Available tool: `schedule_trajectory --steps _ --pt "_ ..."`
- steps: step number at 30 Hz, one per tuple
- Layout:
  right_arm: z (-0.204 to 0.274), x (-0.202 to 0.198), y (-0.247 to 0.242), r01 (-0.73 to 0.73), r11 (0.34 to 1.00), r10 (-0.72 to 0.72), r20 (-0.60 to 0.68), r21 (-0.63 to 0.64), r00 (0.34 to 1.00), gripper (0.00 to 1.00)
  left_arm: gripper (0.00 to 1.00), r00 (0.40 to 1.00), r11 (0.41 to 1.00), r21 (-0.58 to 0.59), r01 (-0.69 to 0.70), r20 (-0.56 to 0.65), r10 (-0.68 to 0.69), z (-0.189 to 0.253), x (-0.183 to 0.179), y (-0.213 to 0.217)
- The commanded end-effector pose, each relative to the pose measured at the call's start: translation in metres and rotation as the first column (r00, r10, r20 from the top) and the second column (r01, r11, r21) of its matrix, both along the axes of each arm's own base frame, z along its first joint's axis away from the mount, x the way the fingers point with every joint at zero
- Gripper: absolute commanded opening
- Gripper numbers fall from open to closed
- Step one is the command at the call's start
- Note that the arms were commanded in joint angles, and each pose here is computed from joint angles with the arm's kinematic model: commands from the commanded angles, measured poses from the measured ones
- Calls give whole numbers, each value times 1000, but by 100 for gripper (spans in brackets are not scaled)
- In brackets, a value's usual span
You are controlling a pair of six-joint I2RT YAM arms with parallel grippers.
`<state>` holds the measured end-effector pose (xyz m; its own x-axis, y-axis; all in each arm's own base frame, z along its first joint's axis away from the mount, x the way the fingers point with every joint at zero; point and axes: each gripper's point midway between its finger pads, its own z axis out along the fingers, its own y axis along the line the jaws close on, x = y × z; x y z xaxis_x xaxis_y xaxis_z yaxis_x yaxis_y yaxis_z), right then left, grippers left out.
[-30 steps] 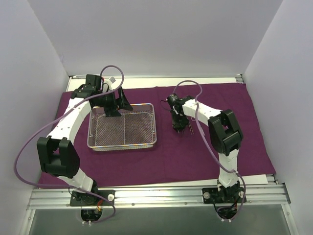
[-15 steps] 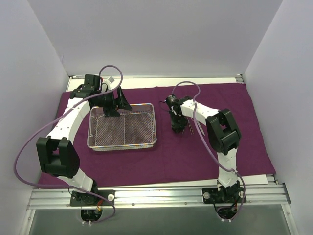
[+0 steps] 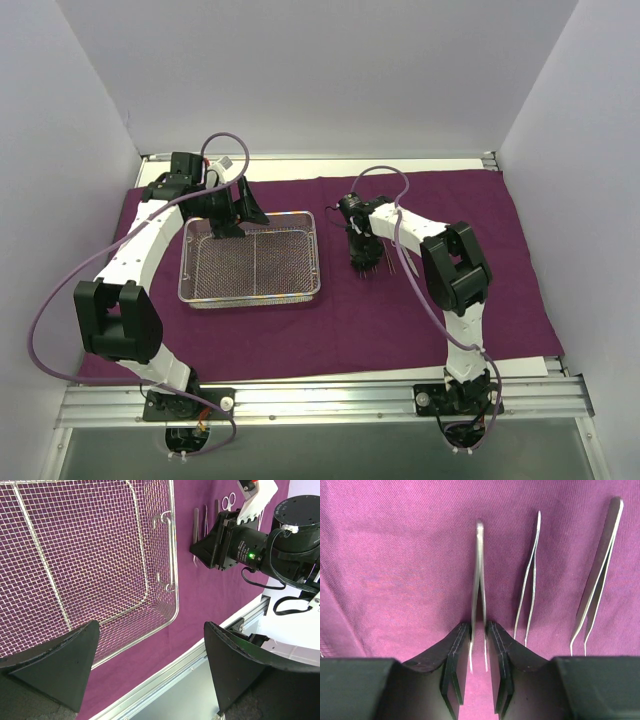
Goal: Open and lay out the surgical kit
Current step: Adjust the medical item in the surgical kit, then pick up the medical item from the container.
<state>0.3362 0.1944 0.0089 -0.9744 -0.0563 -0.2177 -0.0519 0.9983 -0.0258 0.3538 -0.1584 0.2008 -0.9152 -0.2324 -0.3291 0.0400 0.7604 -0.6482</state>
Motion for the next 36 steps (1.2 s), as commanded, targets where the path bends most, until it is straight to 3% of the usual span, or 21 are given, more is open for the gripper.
schedule_trajectory --steps 1,9,17,19,22,27,29,31,36 --pt "-11 -13 -3 -18 999 15 -59 -45 998 24 94 999 1000 -11 20 31 -20 6 -2 1" --pt "-1 -5 -1 -17 999 16 -24 -44 1000 27 94 1000 1000 30 1 0 -1 -5 -2 9" --pt "89 34 7 -8 1000 10 201 -14 979 38 94 993 990 116 -79 -75 88 -32 6 22" --pt "107 39 8 -10 1000 12 242 -9 970 38 99 993 988 118 -103 -51 110 -35 13 23" --pt "137 45 8 -17 1000 14 296 11 955 39 84 990 980 148 -136 -3 138 -43 25 30" --pt "162 40 5 -28 999 14 338 35 941 39 73 980 943 278 -182 -23 196 -67 44 51" --pt "167 36 1 -28 999 13 344 38 939 39 69 955 932 247 -266 -64 289 -70 47 49" --pt "167 33 -4 -26 999 15 347 28 938 39 73 927 913 219 -344 -74 367 -74 47 49" --pt "181 27 -19 -20 1000 15 376 10 926 39 76 786 784 141 -605 -55 616 -72 65 67"
